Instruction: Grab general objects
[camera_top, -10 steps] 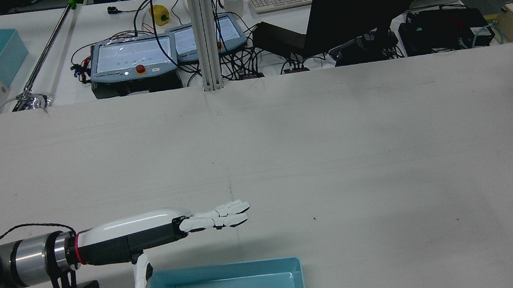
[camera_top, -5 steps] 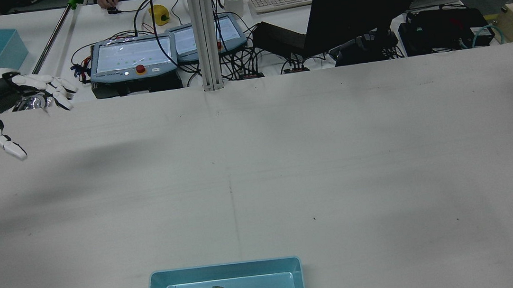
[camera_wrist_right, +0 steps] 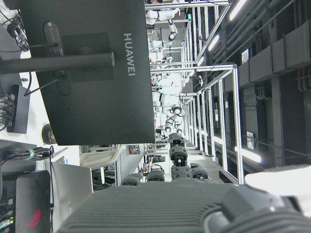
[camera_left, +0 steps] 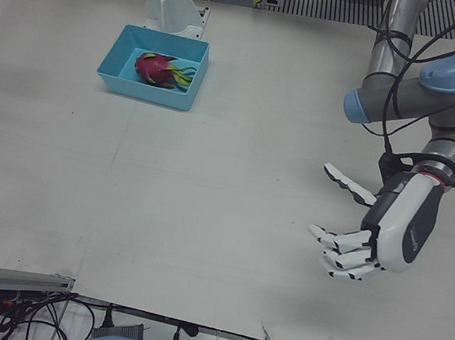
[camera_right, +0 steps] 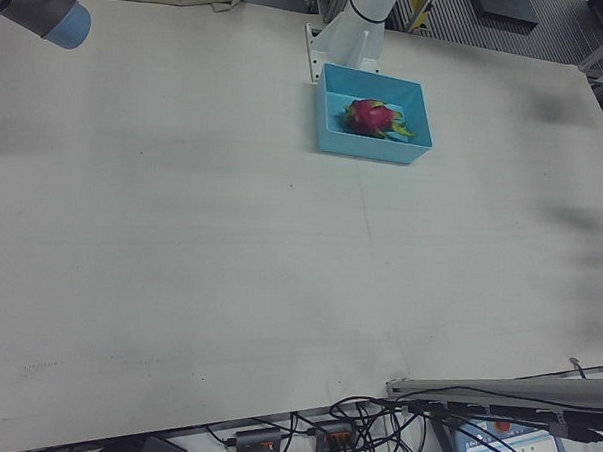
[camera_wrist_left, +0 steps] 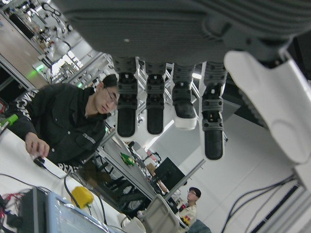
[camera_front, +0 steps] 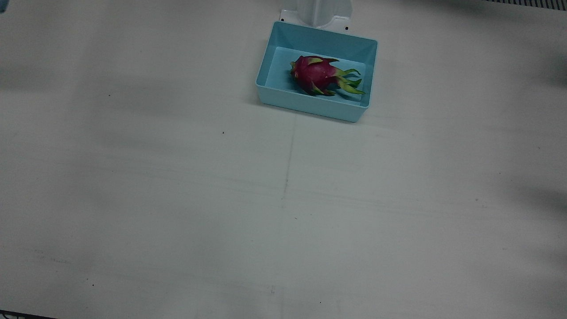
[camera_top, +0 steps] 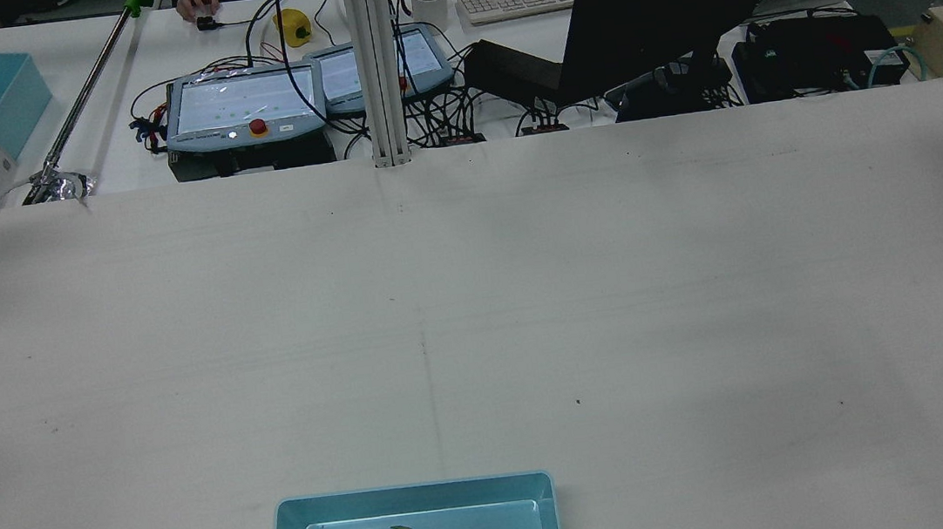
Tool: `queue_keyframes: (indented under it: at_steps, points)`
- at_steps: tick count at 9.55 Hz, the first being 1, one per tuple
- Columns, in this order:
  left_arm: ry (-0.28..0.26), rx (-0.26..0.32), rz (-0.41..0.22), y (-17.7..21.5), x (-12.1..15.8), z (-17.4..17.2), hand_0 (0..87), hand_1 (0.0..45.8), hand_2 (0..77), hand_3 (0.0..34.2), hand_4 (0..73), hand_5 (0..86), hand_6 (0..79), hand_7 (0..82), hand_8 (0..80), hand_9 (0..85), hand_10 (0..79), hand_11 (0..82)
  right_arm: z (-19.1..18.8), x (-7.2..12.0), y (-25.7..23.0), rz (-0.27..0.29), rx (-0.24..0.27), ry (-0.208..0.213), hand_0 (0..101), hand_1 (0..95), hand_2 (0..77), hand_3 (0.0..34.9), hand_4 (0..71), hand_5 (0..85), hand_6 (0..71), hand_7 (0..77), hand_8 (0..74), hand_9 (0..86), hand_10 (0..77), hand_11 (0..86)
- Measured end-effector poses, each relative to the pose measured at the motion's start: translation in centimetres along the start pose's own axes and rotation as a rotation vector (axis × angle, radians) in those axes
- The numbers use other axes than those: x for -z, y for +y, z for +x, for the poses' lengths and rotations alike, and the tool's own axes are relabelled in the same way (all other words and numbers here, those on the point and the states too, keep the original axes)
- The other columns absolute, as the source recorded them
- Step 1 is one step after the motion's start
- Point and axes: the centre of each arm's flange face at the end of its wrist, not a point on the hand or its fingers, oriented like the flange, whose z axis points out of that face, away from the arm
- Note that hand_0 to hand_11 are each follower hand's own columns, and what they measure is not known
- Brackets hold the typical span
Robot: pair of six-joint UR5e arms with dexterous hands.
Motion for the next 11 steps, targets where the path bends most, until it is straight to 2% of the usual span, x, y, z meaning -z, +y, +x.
queue_keyframes:
  at_steps: [1, 2, 3, 4, 5, 6, 7, 8, 9, 11]
  points:
    - [0.04, -0.01, 0.077, -2.7, 2.4, -1.1, 47.3, 0.5, 1.6, 0.0, 49.6, 31.1, 43.6, 64.9, 30.0, 45.3, 31.6, 46.4, 0.0, 0.0, 0.0, 0.0, 0.0, 0.0, 0, 6.5, 1.6, 0.0, 0.0, 0.0, 0.0, 0.0, 0.0, 1.1, 0.0, 1.1]
    - [0.087, -0.03, 0.161, -4.9, 5.8, -2.3, 47.1, 0.5, 1.6, 0.0, 48.5, 31.1, 44.2, 66.0, 27.8, 41.5, 31.6, 46.4, 0.0, 0.0, 0.0, 0.0, 0.0, 0.0, 0, 6.0, 1.6, 0.0, 0.0, 0.0, 0.0, 0.0, 0.0, 1.1, 0.0, 0.5]
    - [0.141, -0.066, 0.247, -6.8, 9.8, -3.5, 47.1, 0.5, 1.6, 0.0, 42.5, 26.7, 40.9, 62.7, 21.3, 33.8, 32.2, 50.2, 0.0, 0.0, 0.0, 0.0, 0.0, 0.0, 0, 6.5, 1.6, 0.0, 0.0, 0.0, 0.0, 0.0, 0.0, 1.1, 0.0, 1.1]
    - [0.181, -0.105, 0.31, -8.1, 12.8, -4.4, 47.0, 0.5, 1.6, 0.0, 39.3, 24.0, 40.4, 59.5, 21.3, 32.7, 32.7, 51.3, 0.0, 0.0, 0.0, 0.001, 0.0, 0.0, 0, 6.5, 1.6, 0.0, 0.0, 0.0, 0.0, 0.0, 0.0, 1.1, 0.0, 1.1]
    - [0.198, -0.126, 0.335, -8.6, 14.1, -5.0, 47.0, 0.5, 1.6, 0.0, 39.3, 24.0, 40.4, 59.5, 21.3, 32.7, 32.7, 51.3, 0.0, 0.0, 0.0, 0.001, 0.0, 0.0, 0, 6.5, 1.6, 0.0, 0.0, 0.0, 0.0, 0.0, 0.0, 1.1, 0.0, 1.1]
    - [0.205, -0.137, 0.346, -8.7, 14.9, -5.5, 46.6, 0.0, 1.6, 0.0, 37.1, 20.2, 37.6, 57.3, 20.7, 32.2, 34.9, 50.7, 0.0, 0.0, 0.0, 0.001, 0.0, 0.0, 0, 6.5, 1.6, 0.0, 0.0, 0.0, 0.0, 0.0, 0.0, 1.1, 0.0, 1.1]
    - [0.209, -0.141, 0.351, -8.8, 15.8, -5.9, 46.8, 0.0, 1.6, 0.0, 32.7, 16.9, 32.7, 52.9, 16.9, 26.7, 34.4, 45.8, 0.0, 0.0, 0.0, 0.0, 0.0, 0.0, 0, 6.5, 1.6, 0.0, 0.0, 0.0, 0.0, 0.0, 0.0, 1.1, 0.0, 0.5]
    - [0.213, -0.142, 0.353, -8.8, 16.6, -6.2, 46.8, 0.0, 1.6, 0.0, 32.7, 16.9, 32.7, 52.9, 16.9, 26.7, 34.4, 45.8, 0.0, 0.0, 0.0, 0.0, 0.0, 0.0, 0, 6.0, 1.6, 0.0, 0.0, 0.0, 0.0, 0.0, 0.0, 1.1, 0.0, 0.5]
    - [0.214, -0.143, 0.354, -8.8, 17.2, -6.3, 45.7, 0.0, 1.6, 0.0, 27.8, 10.9, 26.7, 46.9, 12.0, 20.7, 28.4, 38.7, 0.0, 0.0, 0.0, 0.0, 0.0, 0.0, 0, 6.0, 1.6, 0.0, 0.0, 0.0, 0.0, 0.0, 0.0, 1.1, 0.0, 0.5]
    - [0.224, -0.145, 0.356, -8.7, 17.4, -6.3, 44.6, 0.0, 1.6, 0.0, 27.8, 10.9, 25.1, 45.8, 9.8, 18.5, 21.3, 31.1, 0.0, 0.0, 0.0, 0.001, 0.0, 0.0, 0, 6.5, 1.6, 0.0, 0.0, 0.0, 0.0, 0.0, 0.0, 1.1, 0.0, 0.5]
